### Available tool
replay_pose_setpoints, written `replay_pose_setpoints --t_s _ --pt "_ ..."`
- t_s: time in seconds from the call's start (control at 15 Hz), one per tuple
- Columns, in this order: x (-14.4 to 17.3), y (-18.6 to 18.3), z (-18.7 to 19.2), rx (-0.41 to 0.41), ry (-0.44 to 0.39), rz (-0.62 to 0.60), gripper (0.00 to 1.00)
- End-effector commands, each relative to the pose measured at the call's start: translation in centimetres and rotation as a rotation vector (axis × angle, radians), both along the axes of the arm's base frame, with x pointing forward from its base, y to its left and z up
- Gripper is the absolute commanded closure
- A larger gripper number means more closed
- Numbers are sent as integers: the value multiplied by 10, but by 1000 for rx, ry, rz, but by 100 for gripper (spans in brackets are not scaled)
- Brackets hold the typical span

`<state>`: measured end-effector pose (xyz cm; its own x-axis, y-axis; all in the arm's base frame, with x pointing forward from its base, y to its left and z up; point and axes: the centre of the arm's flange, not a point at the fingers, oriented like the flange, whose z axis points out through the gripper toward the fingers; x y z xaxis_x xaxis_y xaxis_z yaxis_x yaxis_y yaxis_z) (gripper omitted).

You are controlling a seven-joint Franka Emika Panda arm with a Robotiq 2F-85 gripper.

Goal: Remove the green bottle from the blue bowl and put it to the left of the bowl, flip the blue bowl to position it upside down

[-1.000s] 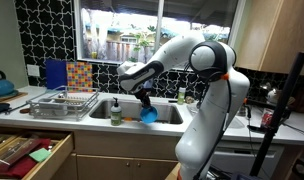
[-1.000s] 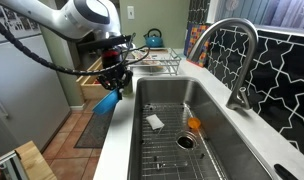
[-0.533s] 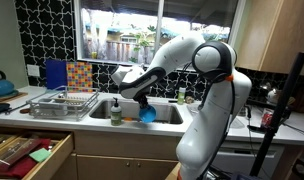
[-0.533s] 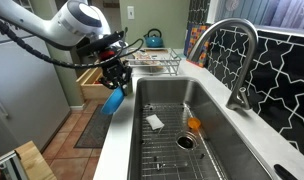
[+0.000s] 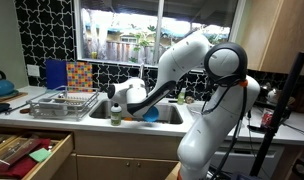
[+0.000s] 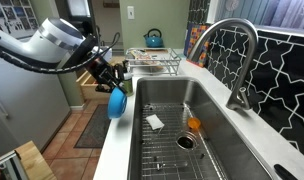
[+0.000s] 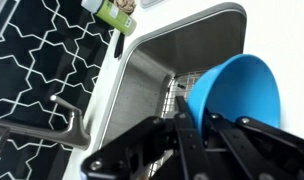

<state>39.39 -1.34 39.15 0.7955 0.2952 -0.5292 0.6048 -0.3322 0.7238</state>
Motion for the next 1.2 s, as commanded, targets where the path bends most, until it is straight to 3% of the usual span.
replay_pose_setpoints --t_s 0.0,0.27,0.4,1.0,1.07,1.13 --pt "-21 6 -25 -137 -142 38 97" --pt "-29 10 -48 -243 -309 43 97" --pt "-33 12 -56 -261 -348 26 97" --pt "-34 23 -92 -224 -379 15 97" --pt "-34 24 -95 -215 -369 15 96" --pt "-33 25 -96 -210 -363 15 73"
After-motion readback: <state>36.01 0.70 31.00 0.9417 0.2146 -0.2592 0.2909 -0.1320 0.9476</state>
